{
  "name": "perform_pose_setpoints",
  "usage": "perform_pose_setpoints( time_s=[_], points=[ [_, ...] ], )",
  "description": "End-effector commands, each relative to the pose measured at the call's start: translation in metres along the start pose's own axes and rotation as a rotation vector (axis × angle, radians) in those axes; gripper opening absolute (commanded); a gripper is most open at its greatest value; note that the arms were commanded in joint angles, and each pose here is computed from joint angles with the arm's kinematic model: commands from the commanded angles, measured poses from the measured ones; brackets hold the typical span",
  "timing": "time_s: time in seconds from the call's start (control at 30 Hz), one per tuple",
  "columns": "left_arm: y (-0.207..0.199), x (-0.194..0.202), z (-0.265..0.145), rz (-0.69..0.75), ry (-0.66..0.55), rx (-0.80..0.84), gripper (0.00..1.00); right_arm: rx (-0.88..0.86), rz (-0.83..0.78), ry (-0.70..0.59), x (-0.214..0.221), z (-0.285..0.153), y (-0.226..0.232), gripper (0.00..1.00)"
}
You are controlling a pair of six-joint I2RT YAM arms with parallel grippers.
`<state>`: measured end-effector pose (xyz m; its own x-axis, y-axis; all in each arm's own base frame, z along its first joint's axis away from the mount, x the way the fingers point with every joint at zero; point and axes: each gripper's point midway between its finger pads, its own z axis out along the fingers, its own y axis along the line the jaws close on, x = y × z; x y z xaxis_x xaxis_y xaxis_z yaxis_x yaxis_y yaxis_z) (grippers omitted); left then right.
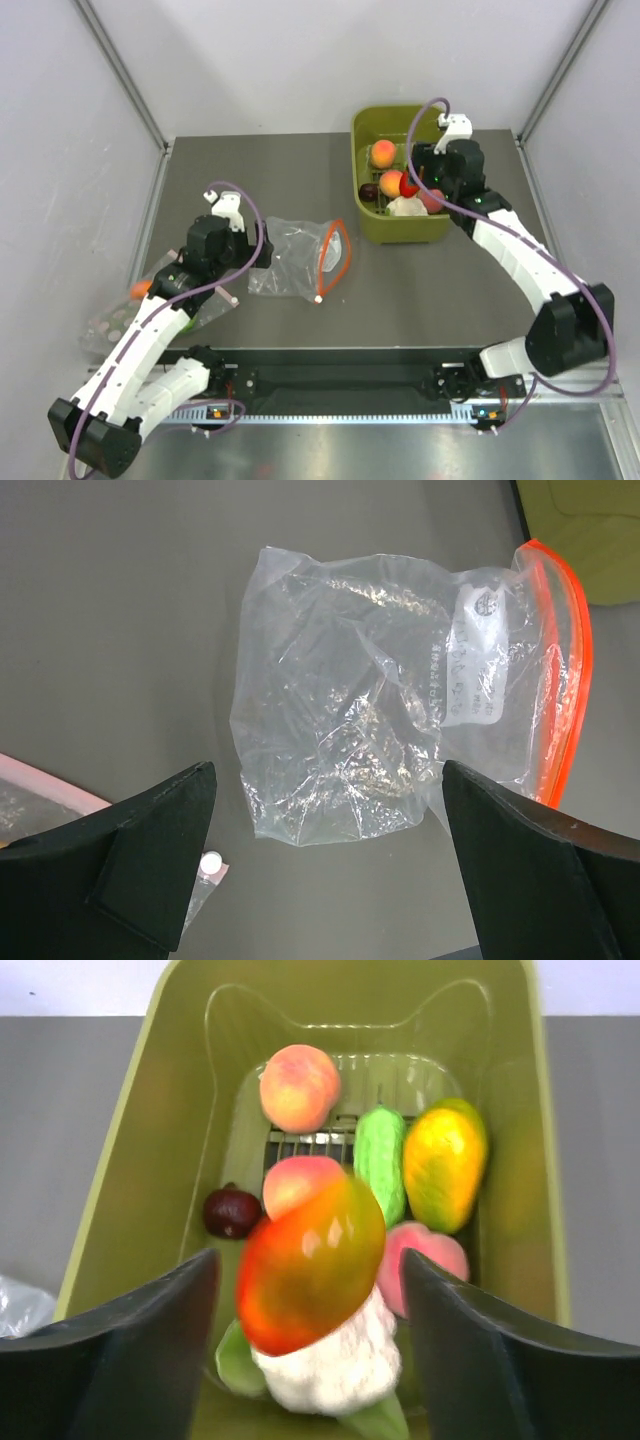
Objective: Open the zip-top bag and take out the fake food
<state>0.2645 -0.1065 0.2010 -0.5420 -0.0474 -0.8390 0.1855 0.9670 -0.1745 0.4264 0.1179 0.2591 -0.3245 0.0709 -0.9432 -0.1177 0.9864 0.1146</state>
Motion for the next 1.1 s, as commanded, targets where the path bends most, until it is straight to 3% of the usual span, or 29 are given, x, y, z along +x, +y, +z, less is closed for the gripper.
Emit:
perform_pose_setpoints(
  time_s=[0.0, 0.03, 0.33, 0.43, 0.77, 1.07],
  points=[
    [0.001, -0.011, 0.003, 0.001, -0.057, -0.004, 0.99, -0.047, -0.015, -0.055, -0.035, 0.02, 0.008, 0.8],
    [0.002, -0.011, 0.004, 0.003, -0.056, -0.007, 0.99, -0.037, -0.02, -0.024, -0.028, 0.03, 0.005, 0.99],
    [0.005, -0.019, -0.003, 0.004, -0.09, -0.024, 0.99, -0.047, -0.001, -0.022, -0.03, 0.018, 0.004, 1.0],
    [0.005, -0.024, -0.008, -0.001, -0.119, -0.026, 0.99, -0.074, 0.026, -0.063, -0.034, -0.018, 0.005, 1.0],
    [0.006, -0.035, -0.013, -0.013, -0.163, -0.033, 0.99, -0.081, 0.08, -0.081, 0.011, -0.12, -0.01, 1.0],
    [0.018, -0.06, -0.034, -0.06, -0.291, -0.095, 0.99, -0.064, 0.099, -0.162, 0.009, -0.192, -0.024, 1.0]
  ],
)
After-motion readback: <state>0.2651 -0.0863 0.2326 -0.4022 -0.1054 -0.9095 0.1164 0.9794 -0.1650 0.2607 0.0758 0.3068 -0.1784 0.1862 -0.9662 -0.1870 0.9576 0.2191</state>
